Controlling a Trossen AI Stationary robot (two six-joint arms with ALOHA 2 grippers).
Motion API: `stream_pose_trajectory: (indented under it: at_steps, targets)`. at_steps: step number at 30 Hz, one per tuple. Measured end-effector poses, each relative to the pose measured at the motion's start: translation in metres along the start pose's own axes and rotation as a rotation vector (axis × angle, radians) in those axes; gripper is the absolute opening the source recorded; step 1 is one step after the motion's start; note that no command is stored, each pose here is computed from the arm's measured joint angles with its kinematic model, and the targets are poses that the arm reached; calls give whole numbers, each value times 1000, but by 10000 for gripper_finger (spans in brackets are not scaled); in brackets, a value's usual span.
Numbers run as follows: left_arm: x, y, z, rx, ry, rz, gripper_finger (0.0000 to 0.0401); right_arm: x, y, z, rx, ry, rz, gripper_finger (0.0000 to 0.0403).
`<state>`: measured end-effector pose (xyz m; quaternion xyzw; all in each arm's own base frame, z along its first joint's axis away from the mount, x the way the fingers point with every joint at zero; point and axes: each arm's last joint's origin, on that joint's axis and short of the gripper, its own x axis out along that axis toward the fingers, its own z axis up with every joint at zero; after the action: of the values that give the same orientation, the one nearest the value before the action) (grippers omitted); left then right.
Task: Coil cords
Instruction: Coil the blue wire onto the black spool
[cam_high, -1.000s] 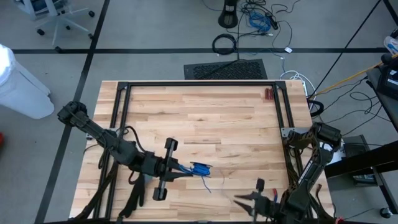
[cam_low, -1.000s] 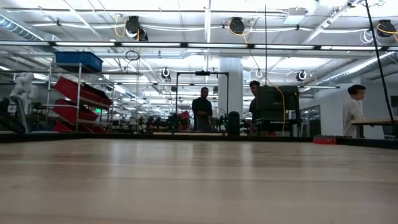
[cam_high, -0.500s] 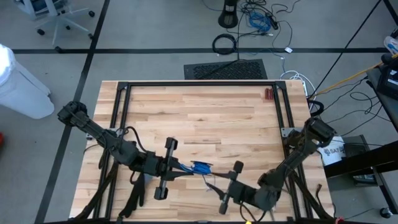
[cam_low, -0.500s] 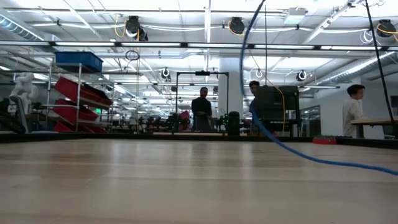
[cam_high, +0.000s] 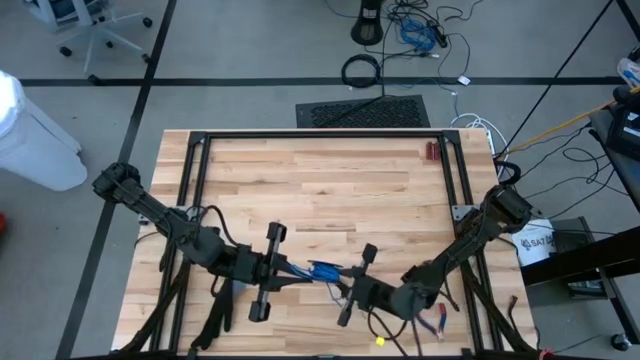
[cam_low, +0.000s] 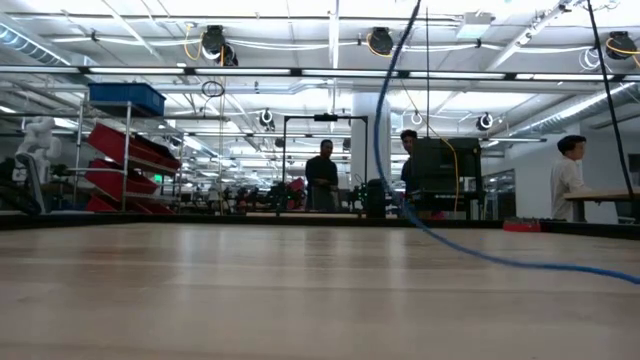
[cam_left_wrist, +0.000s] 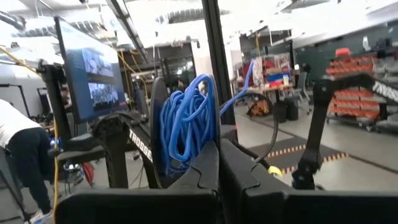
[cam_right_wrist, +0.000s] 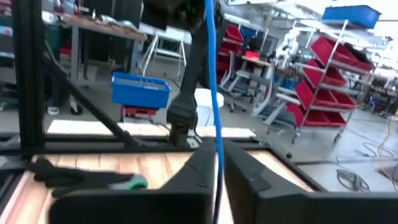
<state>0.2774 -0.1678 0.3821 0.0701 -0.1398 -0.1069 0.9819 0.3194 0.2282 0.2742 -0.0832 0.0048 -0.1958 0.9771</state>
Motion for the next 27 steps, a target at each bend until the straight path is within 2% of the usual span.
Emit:
stream_pose_trajectory:
  at_steps: [6, 16, 27]
  targets:
    - [-1, -4, -9, 35, 91, -32, 0, -35, 12, 6, -6, 16, 22, 2]
    - [-5, -16, -9, 106, 102, -76, 0, -123, 29, 13, 128, 47, 102, 1]
    - [-6, -19, -7, 118, 105, -66, 0, -161, 33, 13, 174, 42, 118, 0]
